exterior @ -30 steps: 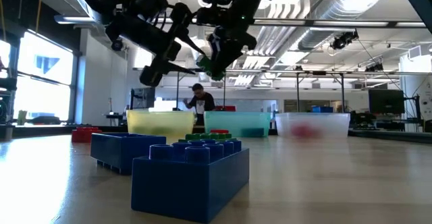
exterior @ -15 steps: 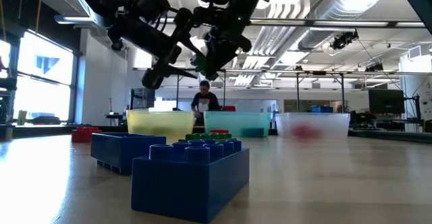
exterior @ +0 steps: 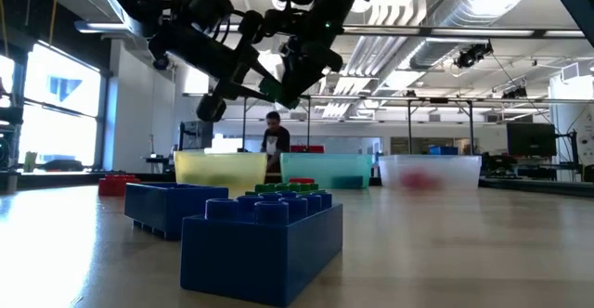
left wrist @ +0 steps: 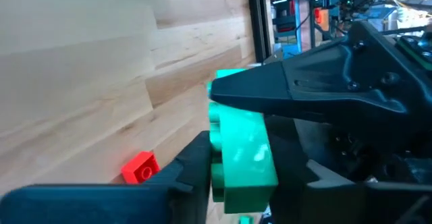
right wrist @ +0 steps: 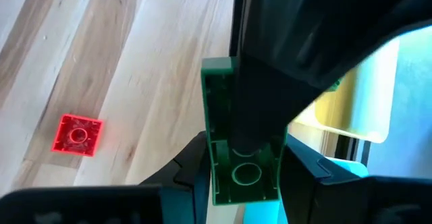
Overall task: Sort & place blocks by color
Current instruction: Put the green game piece into the yellow bin
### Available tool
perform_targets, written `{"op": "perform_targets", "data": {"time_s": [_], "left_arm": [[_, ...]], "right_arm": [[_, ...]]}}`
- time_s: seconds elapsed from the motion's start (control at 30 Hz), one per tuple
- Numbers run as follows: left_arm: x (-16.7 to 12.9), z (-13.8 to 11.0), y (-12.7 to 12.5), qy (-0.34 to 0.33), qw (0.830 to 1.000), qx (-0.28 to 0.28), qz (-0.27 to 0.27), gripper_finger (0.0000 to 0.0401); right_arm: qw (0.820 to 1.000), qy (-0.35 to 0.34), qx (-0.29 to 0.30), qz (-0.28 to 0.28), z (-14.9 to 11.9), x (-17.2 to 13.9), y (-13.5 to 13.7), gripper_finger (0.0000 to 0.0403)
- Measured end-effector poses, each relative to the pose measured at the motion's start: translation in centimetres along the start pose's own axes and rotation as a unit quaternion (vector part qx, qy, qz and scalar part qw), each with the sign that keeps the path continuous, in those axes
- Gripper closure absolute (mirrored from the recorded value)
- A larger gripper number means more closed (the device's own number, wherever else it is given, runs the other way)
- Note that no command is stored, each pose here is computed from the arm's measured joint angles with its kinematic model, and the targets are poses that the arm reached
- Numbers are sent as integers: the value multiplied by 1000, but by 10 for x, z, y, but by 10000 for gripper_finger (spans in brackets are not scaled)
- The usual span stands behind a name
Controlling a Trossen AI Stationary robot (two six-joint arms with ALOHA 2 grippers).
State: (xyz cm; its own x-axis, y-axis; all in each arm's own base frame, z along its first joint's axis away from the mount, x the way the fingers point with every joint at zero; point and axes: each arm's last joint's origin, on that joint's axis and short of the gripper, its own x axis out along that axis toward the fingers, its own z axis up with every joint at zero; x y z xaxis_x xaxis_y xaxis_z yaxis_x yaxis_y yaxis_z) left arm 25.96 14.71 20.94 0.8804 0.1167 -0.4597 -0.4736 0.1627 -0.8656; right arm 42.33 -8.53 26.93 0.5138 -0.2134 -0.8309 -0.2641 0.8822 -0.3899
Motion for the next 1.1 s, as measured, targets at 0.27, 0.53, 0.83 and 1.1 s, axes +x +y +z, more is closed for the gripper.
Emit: {"op": "perform_targets", "data": {"time_s": [0.27,0.53,0.83,1.1], "left_arm": [[0,0,0,-3,999,34,0,329],[0,0,0,-3,997,80,-3,330],[-2,6,2,-30,991,129,11,329],[-6,16,8,-39,985,165,22,329]], "right_arm": [[1000,11,2,-19,0,0,-1,297],[998,26,7,-51,2,-2,0,185],[985,88,85,-120,-6,-6,-2,142],[967,113,178,-141,-7,-16,2,140]]}}
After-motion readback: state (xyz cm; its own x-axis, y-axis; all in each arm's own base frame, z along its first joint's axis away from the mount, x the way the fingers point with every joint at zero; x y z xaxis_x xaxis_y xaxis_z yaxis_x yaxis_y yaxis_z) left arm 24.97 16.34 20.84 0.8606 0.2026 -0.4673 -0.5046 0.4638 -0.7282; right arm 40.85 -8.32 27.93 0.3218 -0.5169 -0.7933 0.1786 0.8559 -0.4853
